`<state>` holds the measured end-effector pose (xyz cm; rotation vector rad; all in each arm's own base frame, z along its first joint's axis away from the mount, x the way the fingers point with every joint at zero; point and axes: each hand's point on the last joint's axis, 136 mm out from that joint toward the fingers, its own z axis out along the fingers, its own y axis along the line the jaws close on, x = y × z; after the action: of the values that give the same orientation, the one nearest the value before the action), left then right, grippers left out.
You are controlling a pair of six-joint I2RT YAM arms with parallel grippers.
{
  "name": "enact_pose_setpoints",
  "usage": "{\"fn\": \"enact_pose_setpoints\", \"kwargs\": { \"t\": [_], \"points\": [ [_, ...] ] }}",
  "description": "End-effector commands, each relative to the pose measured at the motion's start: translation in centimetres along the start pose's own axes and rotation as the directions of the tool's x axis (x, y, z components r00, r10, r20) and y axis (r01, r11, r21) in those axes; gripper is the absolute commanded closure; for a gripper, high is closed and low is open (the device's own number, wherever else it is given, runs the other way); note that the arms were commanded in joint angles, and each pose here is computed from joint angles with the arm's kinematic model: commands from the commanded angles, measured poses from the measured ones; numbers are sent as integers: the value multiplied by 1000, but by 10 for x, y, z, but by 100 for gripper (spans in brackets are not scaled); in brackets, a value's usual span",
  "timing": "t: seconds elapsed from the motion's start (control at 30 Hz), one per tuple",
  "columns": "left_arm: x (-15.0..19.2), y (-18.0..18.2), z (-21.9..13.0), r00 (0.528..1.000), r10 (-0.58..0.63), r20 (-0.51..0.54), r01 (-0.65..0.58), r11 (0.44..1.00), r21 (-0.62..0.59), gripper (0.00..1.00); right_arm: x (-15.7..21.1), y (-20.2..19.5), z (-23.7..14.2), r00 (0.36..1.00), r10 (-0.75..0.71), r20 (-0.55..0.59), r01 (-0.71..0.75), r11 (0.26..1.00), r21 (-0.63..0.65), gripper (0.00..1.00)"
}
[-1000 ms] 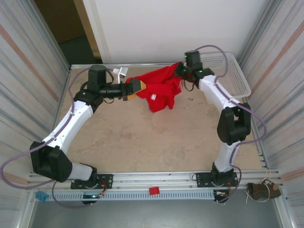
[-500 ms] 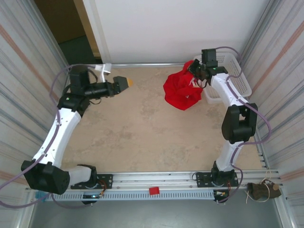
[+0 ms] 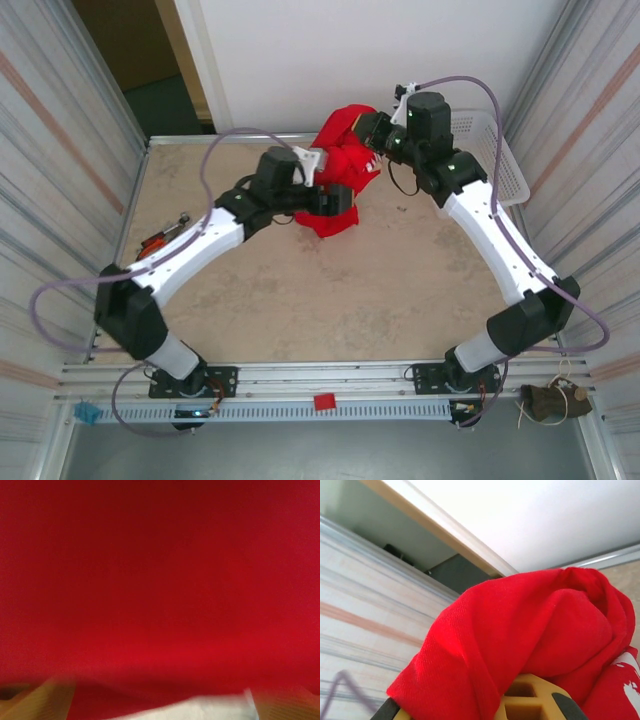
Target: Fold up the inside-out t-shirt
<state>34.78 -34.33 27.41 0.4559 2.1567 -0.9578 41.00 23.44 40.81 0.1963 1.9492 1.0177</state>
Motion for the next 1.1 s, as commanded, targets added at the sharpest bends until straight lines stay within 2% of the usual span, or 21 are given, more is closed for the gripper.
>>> {"fn": "enact_pose_setpoints", "kwargs": {
  "t": [0.0,0.03,0.07,0.1,0.27,0.43,0.47,0.5,0.57,0.63,0.73,0.87,0.97,1.07],
  "points": [
    [-38,-14,13,990,68,122,-66,998,-21,48,0,6,-1,999,32,33,-32,999,-14,100],
    [-35,-14,19,992,70,106,-68,997,-24,67,0,8,-1,999,36,31,-36,999,-21,100],
    [-30,-11,25,993,74,87,-71,997,-43,90,-2,8,-2,999,40,31,-39,999,-24,100],
    [-21,-5,30,995,77,59,-73,995,-67,100,-6,5,-3,998,44,35,-43,999,-21,100],
    [46,35,35,993,70,-100,-86,983,-164,100,-33,-10,-16,994,80,68,-78,996,-39,100],
    [116,73,20,965,56,-256,-122,961,-249,100,-40,-15,-21,996,73,48,-69,995,-72,100],
    [124,77,14,958,63,-279,-138,956,-257,87,-39,-16,-21,998,60,33,-57,995,-79,100],
    [125,77,7,955,74,-286,-151,955,-256,70,-37,-15,-20,999,44,19,-42,995,-90,100],
    [116,68,-10,960,105,-259,-165,960,-225,42,-32,-18,-19,1000,10,-18,-12,994,-113,100],
    [94,51,-30,970,144,-197,-180,967,-180,24,-28,-20,-18,999,-20,-46,13,989,-146,100],
    [48,31,-64,983,173,-64,-180,973,-143,17,-20,-21,-19,993,-55,-100,35,980,-196,100],
    [-26,18,-98,976,165,143,-146,981,-131,13,-6,-5,-25,978,-132,-160,80,951,-298,100],
    [-70,9,-99,956,200,213,-178,977,-119,14,2,-1,-27,969,-164,-185,98,942,-321,100],
    [-91,1,-83,949,235,209,-222,971,-86,14,4,-4,-25,969,-157,-191,92,946,-310,100]
  ]
}}
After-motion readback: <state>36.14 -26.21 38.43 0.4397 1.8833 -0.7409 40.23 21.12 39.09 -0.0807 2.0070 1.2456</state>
